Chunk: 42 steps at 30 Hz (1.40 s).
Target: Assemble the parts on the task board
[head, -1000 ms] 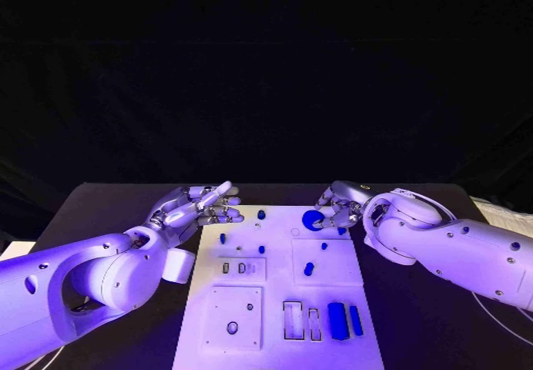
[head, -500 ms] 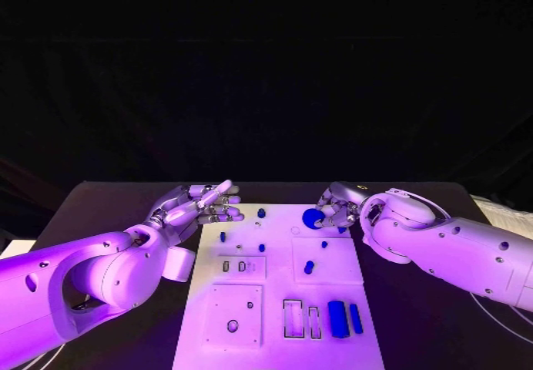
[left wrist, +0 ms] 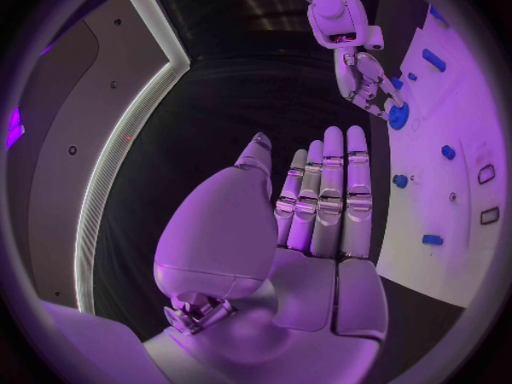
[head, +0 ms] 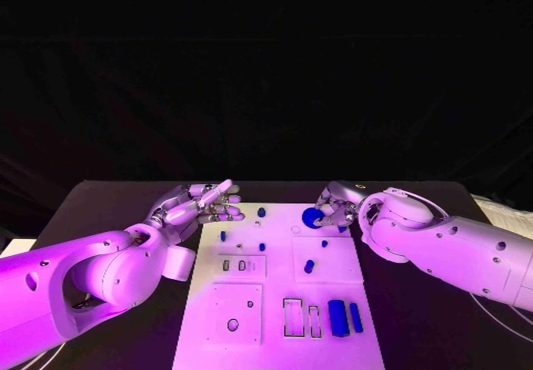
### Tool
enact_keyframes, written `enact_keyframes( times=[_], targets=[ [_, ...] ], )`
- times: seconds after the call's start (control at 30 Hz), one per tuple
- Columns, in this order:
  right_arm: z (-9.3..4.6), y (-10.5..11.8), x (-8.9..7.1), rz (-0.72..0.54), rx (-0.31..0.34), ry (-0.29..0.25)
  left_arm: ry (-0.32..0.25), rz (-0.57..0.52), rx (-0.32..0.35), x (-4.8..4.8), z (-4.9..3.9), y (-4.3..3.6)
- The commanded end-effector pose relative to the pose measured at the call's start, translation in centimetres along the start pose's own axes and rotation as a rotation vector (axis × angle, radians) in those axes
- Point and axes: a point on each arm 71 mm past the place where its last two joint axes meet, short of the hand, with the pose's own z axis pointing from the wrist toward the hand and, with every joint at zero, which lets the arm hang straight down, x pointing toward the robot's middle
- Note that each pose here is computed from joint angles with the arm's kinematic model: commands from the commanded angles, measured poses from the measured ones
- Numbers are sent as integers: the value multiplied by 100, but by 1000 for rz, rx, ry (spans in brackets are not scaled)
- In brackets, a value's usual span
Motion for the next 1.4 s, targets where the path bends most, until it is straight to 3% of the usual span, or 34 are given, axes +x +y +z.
enact_keyframes(
  times=[0.03, 0.73, 1.23, 1.4],
  targets=[
    [-3, 12, 32, -33, 1, -2, 22, -11, 3, 24, 3, -8],
    [2, 80, 25, -42, -23, -37, 25, -12, 0, 23, 6, -5],
    [16, 74, 105, -58, -19, 15, 26, -12, -5, 21, 9, 0],
    [15, 83, 113, -70, -20, 11, 25, -12, -6, 19, 9, 0]
  ],
)
